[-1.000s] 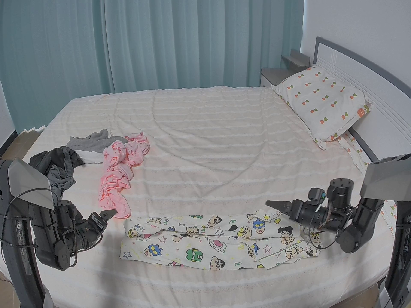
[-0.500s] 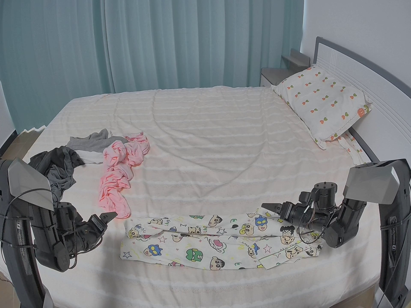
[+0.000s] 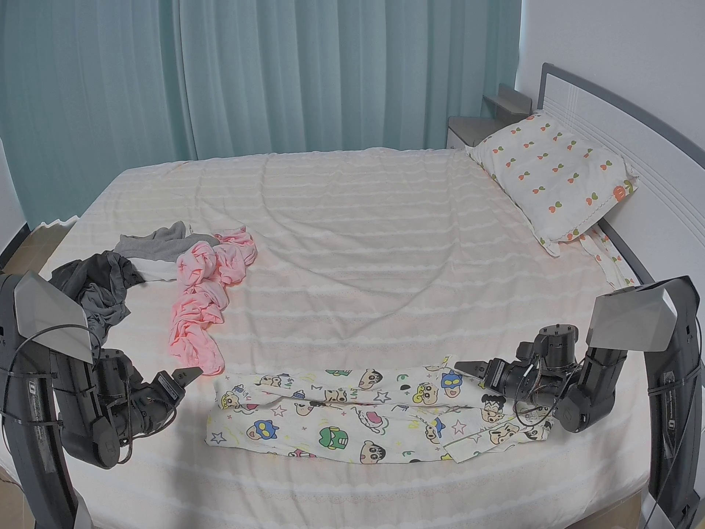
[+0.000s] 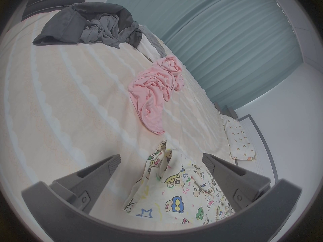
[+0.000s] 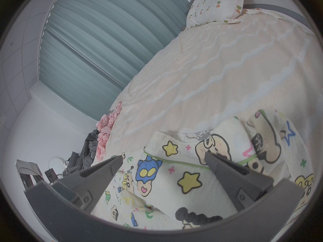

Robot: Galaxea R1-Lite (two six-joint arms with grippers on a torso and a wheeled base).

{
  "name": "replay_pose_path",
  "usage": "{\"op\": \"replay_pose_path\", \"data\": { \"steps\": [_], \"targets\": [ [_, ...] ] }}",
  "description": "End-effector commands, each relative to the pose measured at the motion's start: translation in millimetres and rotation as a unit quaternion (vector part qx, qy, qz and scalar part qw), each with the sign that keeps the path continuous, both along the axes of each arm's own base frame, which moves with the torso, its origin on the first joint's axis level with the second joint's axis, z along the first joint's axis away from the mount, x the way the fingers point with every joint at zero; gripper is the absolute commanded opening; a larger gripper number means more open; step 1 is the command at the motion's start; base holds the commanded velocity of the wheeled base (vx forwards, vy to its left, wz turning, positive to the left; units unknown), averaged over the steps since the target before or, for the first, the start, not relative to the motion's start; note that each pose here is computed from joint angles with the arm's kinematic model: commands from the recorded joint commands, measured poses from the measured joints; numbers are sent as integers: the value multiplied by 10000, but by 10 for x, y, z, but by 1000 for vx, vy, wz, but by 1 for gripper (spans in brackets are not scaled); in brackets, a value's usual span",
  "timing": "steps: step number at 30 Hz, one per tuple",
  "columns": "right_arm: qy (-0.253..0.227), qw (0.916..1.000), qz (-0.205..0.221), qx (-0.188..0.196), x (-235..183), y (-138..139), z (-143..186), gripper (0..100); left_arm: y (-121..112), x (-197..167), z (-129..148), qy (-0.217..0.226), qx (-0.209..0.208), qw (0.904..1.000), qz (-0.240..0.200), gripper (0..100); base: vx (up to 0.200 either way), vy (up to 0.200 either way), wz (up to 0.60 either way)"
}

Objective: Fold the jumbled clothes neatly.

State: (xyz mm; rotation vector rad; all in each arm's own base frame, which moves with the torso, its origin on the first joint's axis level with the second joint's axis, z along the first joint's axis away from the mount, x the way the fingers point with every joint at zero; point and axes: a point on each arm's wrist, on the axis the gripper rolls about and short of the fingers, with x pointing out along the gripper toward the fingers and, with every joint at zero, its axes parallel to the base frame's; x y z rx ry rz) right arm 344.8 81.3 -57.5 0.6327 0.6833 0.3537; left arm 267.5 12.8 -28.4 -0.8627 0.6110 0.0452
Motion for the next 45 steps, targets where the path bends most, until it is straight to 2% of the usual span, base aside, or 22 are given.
{"op": "replay_pose_path", "data": {
  "steps": [1,5,9,11,13,16,18,21,25,31,37,38,41,45],
  "targets": [
    [-222,9997,-29,108,-36,-28,162,100,-63,-6,10,-66,75,9998,-151,100,0,0,0],
    [-725,9962,-231,427,-114,-149,326,100,-432,39,35,-156,442,9987,-223,100,0,0,0],
    [-789,9945,-415,550,-123,-275,364,100,-794,149,27,-11,859,9959,-271,100,0,0,0],
    [-768,9946,-425,553,-128,-310,359,100,-917,220,98,88,951,9949,-324,100,0,0,0],
    [-741,9949,-416,545,-142,-311,353,100,-977,296,218,132,874,9956,-312,100,0,0,0],
    [-733,9952,-398,518,-156,-308,351,100,-1046,393,325,421,788,9956,-275,100,0,0,0],
    [-721,9954,-380,511,-158,-298,341,100,-1075,488,494,688,581,9959,-101,100,0,0,0],
    [-725,9954,-376,502,-156,-293,337,100,-1107,567,596,1092,255,9936,154,100,0,0,0],
    [-718,9956,-372,471,-160,-294,325,100,-1127,629,509,1565,227,9870,275,100,0,0,0],
    [-729,9961,-320,375,-166,-289,298,100,-1124,626,423,1754,103,9839,340,100,0,0,0],
    [-729,9962,-315,346,-164,-289,284,100,-1038,587,446,1861,211,9818,330,100,0,0,0],
    [-737,9962,-315,347,-160,-289,286,100,-993,548,421,2034,494,9776,209,100,0,0,0],
    [-715,9964,-315,340,-162,-284,271,100,-880,543,416,2144,738,9738,174,100,0,0,0],
    [-730,9962,-315,343,-158,-284,274,100,-809,597,453,2050,732,9757,265,100,0,0,0]
  ]
}}
